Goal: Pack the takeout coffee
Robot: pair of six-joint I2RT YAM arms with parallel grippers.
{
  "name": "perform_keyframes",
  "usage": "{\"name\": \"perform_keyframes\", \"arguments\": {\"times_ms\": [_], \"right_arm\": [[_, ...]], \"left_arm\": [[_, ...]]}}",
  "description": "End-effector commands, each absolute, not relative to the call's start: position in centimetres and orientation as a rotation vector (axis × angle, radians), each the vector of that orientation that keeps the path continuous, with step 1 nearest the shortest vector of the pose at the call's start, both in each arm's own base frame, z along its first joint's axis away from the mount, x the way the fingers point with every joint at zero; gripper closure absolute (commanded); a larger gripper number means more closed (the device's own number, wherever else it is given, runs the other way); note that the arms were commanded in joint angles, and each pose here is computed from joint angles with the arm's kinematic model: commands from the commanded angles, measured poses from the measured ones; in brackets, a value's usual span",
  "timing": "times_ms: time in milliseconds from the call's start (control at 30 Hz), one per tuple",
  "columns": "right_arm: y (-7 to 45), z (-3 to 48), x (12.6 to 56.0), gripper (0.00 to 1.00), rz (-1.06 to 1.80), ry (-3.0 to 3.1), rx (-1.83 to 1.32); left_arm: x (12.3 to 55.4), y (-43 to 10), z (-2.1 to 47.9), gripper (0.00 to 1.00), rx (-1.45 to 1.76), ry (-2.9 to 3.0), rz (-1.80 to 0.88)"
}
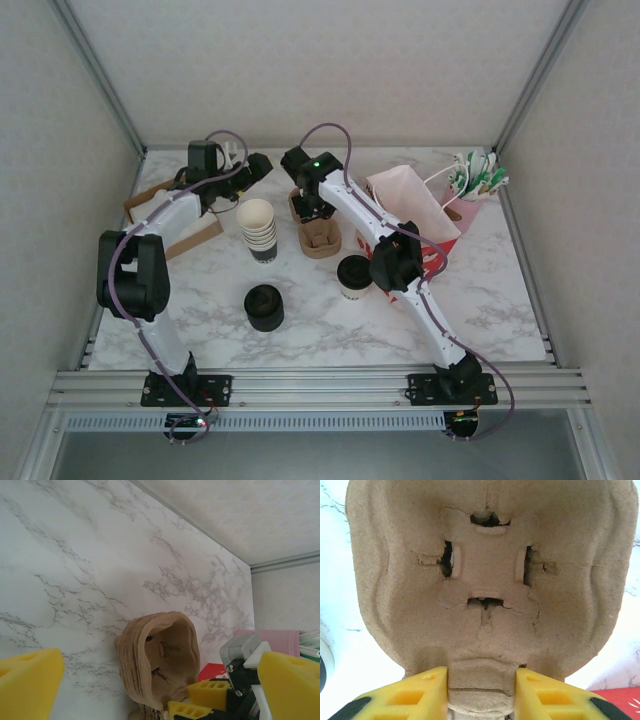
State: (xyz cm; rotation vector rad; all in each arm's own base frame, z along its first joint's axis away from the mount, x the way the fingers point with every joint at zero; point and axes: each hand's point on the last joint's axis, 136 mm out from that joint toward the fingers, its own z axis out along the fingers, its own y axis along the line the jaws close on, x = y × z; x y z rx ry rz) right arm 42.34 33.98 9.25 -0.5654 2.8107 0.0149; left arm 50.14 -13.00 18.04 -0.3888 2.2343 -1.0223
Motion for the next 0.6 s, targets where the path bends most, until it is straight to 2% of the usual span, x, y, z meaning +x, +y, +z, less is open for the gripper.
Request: {"name": "perform_keyframes", "arguments": {"times_ms": [0,133,567], "right_arm": [[34.4,11.4,42.4,0.66,0.049,2.772,-0.547],[34.3,12.3,42.4,0.67,0.057,2.758,-0.541],[34.3,13.9,42.3,0.69,0.080,2.734,-0.521]], "left_arm": [[49.9,-13.8,17.8,0.03,-0.365,2.227,-1.074],[49.7,-14.0,17.9,0.07,-0.361,2.223,-1.093],[49.5,-14.3,18.3,0.07,-0.345,2.214,-1.117]]}}
